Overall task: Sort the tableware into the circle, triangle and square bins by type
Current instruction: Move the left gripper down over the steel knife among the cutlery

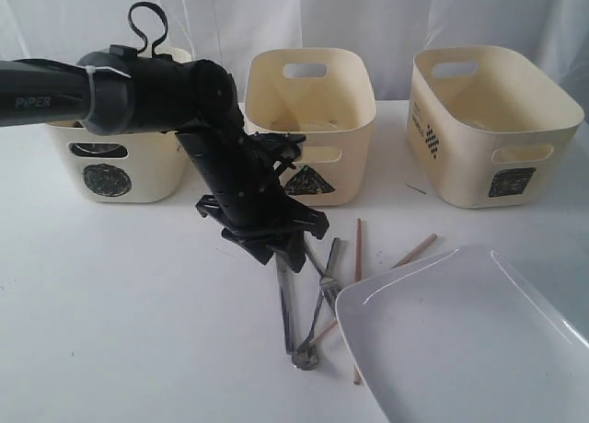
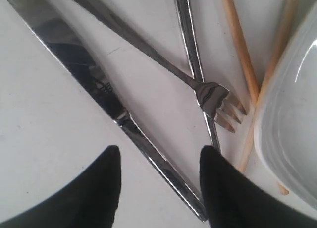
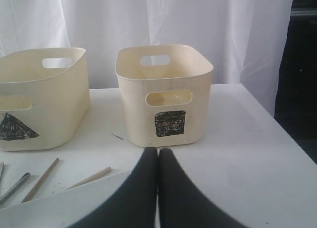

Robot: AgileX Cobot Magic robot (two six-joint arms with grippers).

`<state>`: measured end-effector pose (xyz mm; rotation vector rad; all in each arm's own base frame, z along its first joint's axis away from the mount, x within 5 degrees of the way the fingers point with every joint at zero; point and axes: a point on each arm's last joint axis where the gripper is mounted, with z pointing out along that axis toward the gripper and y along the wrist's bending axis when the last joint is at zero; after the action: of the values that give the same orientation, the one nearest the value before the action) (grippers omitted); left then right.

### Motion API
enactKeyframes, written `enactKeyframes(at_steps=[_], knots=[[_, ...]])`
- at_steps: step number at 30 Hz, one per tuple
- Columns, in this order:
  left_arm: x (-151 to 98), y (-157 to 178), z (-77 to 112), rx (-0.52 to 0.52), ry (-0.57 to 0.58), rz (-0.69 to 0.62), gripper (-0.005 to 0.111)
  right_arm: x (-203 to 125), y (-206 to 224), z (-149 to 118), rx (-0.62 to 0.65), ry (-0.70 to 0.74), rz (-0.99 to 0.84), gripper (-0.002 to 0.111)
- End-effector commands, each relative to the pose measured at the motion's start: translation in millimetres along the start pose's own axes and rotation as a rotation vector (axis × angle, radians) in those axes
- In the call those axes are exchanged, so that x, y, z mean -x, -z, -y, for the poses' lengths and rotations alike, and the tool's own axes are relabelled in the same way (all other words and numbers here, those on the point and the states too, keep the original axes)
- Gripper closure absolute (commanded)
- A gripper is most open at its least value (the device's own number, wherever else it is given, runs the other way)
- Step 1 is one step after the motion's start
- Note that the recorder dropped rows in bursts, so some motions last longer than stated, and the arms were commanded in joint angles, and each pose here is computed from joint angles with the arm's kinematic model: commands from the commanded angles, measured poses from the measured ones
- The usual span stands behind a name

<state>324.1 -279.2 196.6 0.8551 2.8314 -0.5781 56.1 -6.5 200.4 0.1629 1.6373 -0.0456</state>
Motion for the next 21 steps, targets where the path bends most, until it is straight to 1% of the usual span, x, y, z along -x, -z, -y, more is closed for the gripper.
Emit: enactKeyframes(at_steps=[1, 6, 21], knots=[[0.9, -3.3, 3.0, -0.021, 0.017, -0.002, 0.053, -1.3, 0.1, 0.1, 0.001, 0.01, 0.007, 0.108], [1.3, -9.7, 0.8, -0.017, 0.048, -0.006, 0.053, -1.3, 0.1, 0.1, 0.001, 0.01, 0.007, 0.108], [-3.1, -30.2, -5.8, -0.011, 0.15, -0.078, 0.053, -1.3, 0.1, 0.1, 0.001, 0.01, 0.007, 0.108]])
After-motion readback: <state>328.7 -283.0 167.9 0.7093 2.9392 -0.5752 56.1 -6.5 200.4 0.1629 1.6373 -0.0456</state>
